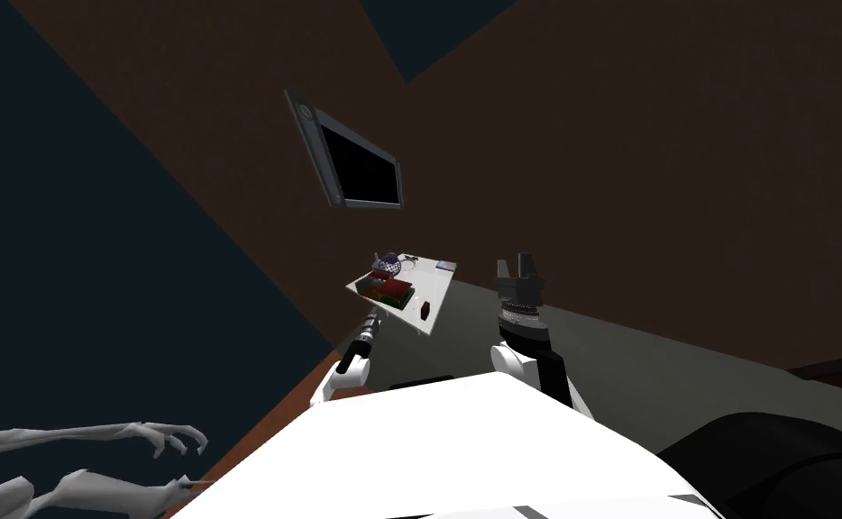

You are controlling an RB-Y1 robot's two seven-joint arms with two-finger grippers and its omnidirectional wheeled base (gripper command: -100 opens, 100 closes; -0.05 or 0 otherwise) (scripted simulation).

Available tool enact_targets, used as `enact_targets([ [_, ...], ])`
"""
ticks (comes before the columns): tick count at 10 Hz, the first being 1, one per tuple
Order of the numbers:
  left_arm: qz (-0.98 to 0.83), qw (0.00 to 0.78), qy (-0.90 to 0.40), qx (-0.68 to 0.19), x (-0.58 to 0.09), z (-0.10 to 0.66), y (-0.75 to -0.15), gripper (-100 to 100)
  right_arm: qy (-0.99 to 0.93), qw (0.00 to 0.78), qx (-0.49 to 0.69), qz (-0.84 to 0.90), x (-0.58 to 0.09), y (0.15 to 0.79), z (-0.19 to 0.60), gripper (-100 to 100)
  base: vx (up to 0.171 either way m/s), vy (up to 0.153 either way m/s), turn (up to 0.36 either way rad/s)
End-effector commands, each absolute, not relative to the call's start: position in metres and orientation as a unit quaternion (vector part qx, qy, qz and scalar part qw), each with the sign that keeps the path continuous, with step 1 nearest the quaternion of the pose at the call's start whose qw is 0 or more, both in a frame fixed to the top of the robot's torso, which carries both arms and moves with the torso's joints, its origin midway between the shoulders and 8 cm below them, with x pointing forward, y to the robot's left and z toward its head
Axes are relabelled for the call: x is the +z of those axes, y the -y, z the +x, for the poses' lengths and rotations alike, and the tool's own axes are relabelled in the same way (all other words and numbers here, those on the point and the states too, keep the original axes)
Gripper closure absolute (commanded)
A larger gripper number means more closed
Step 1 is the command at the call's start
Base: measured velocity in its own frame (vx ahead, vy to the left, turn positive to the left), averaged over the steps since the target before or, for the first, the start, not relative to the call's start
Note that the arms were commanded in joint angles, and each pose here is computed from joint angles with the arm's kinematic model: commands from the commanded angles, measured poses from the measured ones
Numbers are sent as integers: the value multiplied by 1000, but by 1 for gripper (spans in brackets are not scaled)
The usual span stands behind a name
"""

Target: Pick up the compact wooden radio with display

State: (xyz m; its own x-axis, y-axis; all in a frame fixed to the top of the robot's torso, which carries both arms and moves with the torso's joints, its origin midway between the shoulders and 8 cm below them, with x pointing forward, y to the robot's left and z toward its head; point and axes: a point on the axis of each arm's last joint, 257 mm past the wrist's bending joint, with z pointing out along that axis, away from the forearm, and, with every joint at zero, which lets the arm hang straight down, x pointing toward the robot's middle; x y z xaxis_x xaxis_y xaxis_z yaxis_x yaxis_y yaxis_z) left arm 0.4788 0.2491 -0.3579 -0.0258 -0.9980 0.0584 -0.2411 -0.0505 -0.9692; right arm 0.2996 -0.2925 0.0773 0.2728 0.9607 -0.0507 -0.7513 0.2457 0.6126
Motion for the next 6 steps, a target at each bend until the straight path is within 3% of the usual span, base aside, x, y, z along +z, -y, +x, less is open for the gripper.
enact_targets([
  [1, -570, 397, -564, -446, -375, 477, -239, -100, -215, 759, 564, 244, 77, 293, 300, 0, 77, -73, -116],
  [6, -596, 340, -594, -420, -421, 476, -197, -100, -215, 759, 564, 244, 77, 293, 300, 0, 65, -68, -105],
])
